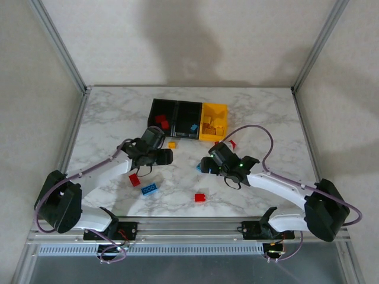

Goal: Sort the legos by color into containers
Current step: Pick up the lego from the center of the table.

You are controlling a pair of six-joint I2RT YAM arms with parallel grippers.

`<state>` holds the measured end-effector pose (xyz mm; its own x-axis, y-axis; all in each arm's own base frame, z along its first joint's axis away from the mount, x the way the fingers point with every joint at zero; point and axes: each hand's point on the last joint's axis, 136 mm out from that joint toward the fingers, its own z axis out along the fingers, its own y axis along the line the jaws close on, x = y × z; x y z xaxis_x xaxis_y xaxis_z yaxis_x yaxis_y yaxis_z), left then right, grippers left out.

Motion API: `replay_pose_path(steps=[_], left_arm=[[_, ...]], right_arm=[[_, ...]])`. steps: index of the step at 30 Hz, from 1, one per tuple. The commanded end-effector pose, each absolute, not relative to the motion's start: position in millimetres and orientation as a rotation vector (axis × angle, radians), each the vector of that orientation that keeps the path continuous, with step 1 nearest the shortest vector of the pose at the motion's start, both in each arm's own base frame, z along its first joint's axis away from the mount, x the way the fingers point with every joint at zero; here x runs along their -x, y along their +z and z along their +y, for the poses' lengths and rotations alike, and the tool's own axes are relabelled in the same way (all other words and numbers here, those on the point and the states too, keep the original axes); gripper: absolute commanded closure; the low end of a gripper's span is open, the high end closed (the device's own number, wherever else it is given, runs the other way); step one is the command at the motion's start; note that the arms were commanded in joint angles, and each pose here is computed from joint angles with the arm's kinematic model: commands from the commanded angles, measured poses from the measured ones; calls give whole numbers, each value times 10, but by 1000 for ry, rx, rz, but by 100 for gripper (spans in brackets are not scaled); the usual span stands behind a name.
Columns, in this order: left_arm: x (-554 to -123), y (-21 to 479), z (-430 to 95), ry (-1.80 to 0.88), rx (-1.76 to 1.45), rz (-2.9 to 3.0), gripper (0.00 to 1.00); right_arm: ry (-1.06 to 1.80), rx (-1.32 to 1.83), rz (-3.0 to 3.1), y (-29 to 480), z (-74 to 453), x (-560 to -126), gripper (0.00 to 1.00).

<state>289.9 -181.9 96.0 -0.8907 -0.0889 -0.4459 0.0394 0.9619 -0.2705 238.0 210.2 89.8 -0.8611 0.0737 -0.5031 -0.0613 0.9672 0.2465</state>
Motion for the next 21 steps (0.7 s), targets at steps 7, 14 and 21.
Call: replay_pose_path(steps=[7, 14, 21], left_arm=[[-2868, 1046, -1958, -453, 17, 2607, 34], [-2860, 1024, -1941, -446, 25, 2609, 33], [-2848, 981, -1929, -437, 31, 2619, 34]], right_arm=[[196, -110, 2620, 606, 1968, -2531, 9], [148, -108, 2650, 411, 2003, -2651, 11], [144, -92, 2668, 313, 2055, -2682, 17]])
